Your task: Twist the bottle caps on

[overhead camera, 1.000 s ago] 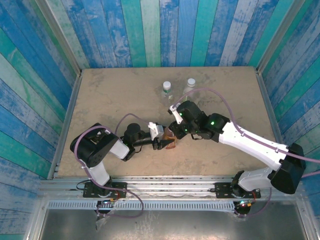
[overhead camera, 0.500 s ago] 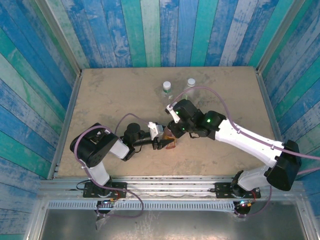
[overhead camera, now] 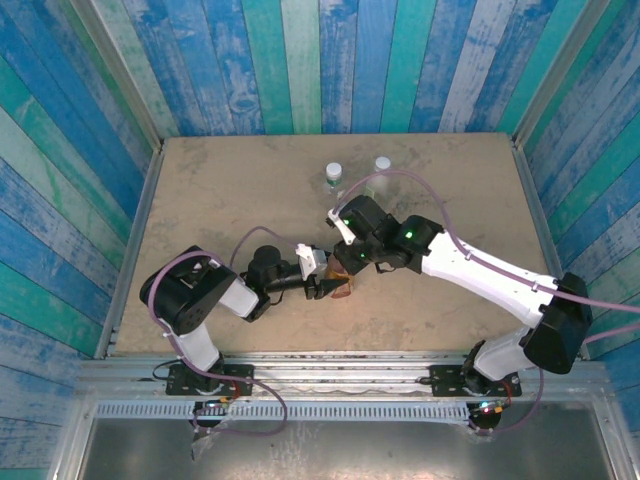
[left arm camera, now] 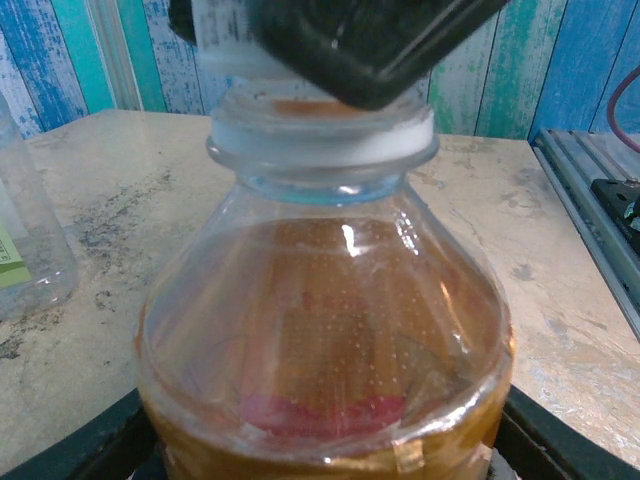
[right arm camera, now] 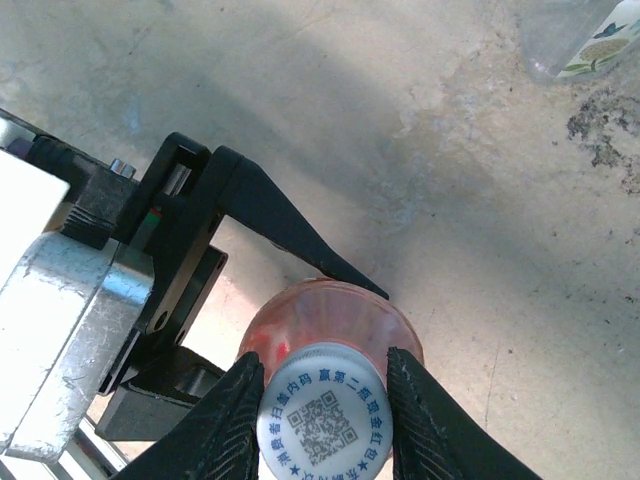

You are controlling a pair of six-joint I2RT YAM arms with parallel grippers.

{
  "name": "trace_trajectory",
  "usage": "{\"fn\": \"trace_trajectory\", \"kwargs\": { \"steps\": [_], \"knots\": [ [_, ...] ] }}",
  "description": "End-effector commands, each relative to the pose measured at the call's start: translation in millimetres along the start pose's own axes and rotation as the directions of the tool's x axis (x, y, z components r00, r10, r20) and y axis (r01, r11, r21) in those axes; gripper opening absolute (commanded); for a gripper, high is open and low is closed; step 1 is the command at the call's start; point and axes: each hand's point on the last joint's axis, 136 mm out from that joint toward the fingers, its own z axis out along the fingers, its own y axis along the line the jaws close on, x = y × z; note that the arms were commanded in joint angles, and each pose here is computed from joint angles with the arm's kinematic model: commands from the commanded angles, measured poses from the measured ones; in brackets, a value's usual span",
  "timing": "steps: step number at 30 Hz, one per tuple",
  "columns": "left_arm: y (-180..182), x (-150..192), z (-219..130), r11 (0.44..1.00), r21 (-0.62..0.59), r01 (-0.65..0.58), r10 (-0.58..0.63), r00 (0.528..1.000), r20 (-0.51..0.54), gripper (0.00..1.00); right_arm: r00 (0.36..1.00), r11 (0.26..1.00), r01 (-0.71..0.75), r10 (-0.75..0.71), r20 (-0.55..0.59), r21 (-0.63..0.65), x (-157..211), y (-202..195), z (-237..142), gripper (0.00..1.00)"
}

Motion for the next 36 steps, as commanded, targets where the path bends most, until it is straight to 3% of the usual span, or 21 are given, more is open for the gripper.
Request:
{"fn": "trace_trajectory", "kwargs": {
  "steps": [1, 9, 11, 15, 22, 36],
  "knots": [
    [-7, 17, 0, 0.999, 0.024, 0.039, -0.037, 0.997, -0.069, 0.66, 1.000, 1.000, 0.008, -0.008, -0.029, -0.001, 8, 1, -1, 0.40],
    [-7, 17, 0, 0.999, 0.025, 0.039, -0.037, 0.997, -0.070, 0.66, 0.996, 1.000, 0.002, -0.002, 0.086, -0.003, -8, -1, -21, 0.68],
    [-7, 17, 0, 0.999, 0.027, 0.040, -0.038, 0.997, -0.069, 0.66, 0.992, 1.000, -0.011, 0.010, 0.130, 0.009, -13, -4, -29, 0.70],
    [-8, 18, 0, 0.999, 0.028, 0.042, -0.040, 0.997, -0.072, 0.66, 0.983, 0.999, -0.033, 0.030, 0.178, 0.014, -17, -7, -35, 0.53],
    [-8, 18, 0, 0.999, 0.028, 0.041, -0.039, 0.997, -0.071, 0.66, 0.991, 0.998, -0.051, 0.047, 0.127, 0.028, -3, -13, -22, 0.26],
    [-8, 19, 0, 0.999, 0.031, 0.041, -0.039, 0.996, -0.075, 0.66, 0.995, 0.995, -0.096, 0.095, 0.015, 0.035, 29, -18, -2, 0.21]
  ]
}}
